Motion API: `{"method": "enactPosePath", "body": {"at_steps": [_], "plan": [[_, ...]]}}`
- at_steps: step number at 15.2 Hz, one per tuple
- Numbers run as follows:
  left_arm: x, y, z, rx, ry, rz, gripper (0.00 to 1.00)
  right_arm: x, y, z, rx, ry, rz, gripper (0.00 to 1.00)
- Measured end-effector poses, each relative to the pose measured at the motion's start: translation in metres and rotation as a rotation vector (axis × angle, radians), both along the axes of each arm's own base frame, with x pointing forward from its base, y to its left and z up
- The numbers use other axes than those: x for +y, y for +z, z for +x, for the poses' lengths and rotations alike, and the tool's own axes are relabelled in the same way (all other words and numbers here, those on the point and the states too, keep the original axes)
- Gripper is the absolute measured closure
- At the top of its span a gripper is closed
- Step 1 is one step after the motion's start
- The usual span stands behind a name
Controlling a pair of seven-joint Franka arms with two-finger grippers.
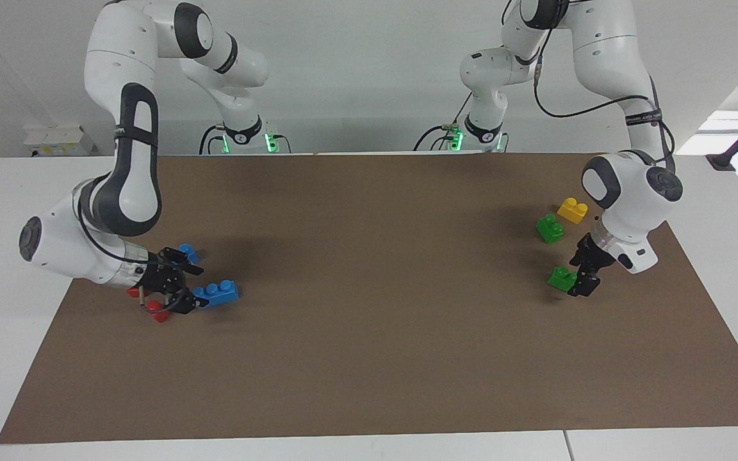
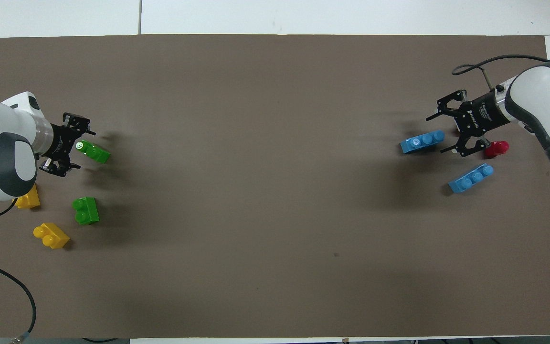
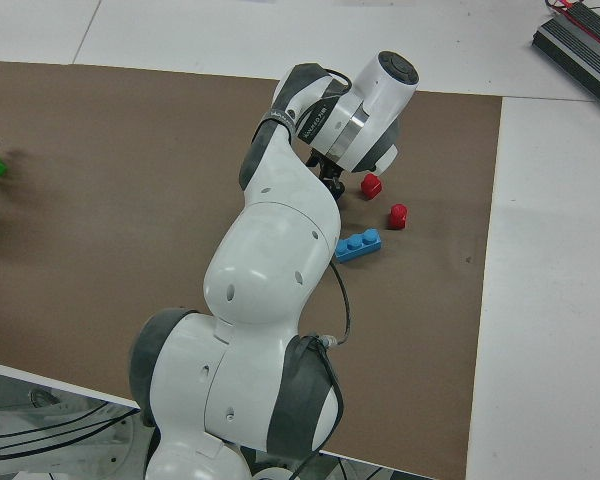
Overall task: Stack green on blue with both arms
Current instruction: 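Grasp the green brick with the left gripper while the right gripper grasps the blue brick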
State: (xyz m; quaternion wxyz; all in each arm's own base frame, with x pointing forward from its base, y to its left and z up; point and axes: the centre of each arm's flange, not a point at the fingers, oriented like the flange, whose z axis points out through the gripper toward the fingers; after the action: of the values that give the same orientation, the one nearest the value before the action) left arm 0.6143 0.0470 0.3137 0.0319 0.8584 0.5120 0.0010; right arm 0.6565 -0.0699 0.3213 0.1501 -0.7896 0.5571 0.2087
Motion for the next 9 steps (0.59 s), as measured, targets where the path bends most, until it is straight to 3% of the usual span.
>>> {"method": "enactPosePath", "body": {"at_steps": [9], "plan": [[0.002, -0.007, 0.001, 0.013, 0.033, 0.017, 0.00, -0.011, -0.028, -0.008, -0.044, -0.006, -0.023, 0.09]]}}
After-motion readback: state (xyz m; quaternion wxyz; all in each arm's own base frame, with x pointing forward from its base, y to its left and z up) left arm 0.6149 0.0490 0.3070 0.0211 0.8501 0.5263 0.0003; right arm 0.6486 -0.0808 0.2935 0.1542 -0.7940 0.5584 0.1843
